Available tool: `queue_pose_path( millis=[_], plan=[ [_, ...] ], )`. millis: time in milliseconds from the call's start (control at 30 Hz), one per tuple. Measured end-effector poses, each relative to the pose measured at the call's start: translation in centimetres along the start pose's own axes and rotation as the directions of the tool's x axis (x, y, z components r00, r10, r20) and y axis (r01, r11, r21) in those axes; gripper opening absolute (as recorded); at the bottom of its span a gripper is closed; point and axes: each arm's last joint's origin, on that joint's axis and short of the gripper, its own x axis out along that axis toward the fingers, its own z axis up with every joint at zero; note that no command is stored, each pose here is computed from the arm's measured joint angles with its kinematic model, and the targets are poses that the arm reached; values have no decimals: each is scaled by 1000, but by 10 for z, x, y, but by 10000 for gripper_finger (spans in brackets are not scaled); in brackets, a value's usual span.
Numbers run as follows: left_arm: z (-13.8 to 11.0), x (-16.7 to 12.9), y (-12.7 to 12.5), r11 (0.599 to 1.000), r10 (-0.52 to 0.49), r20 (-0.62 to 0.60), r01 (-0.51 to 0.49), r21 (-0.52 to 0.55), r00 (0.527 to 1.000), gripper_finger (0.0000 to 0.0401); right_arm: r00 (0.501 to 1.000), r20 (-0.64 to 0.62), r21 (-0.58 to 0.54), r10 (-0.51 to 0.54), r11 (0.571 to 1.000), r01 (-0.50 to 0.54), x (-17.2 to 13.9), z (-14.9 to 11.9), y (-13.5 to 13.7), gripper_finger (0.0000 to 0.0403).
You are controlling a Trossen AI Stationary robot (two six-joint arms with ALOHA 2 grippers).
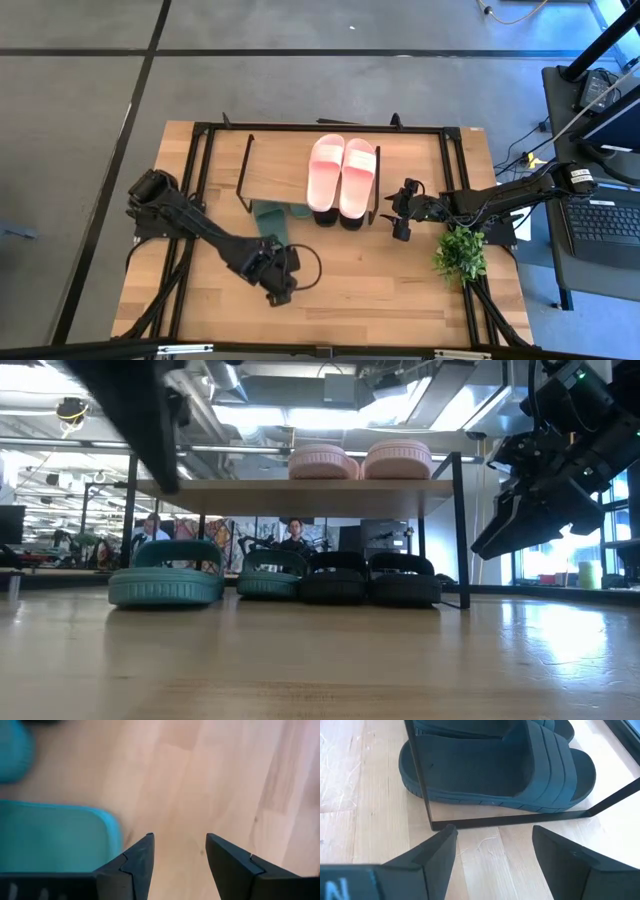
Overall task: Pick and place slides into the shelf
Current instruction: Put the green slide under the shelf
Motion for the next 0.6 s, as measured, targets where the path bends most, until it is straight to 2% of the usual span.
queue_pose_path(
  millis=[267,367,500,600],
  plan=[
    [-33,36,5,999,-29,-3,29,-17,1000,169,1000,0,-3,0,1000,0,0,0,0,259],
    [-35,46,4,991,-132,5,132,-25,991,169,1000,0,-3,0,1000,0,0,0,0,259],
    [-36,53,0,969,-247,40,246,33,968,169,1000,0,-1,0,1000,0,0,0,0,259],
    [-44,58,6,977,-212,0,212,15,977,169,1000,0,0,0,1000,0,0,0,0,259]
  ],
)
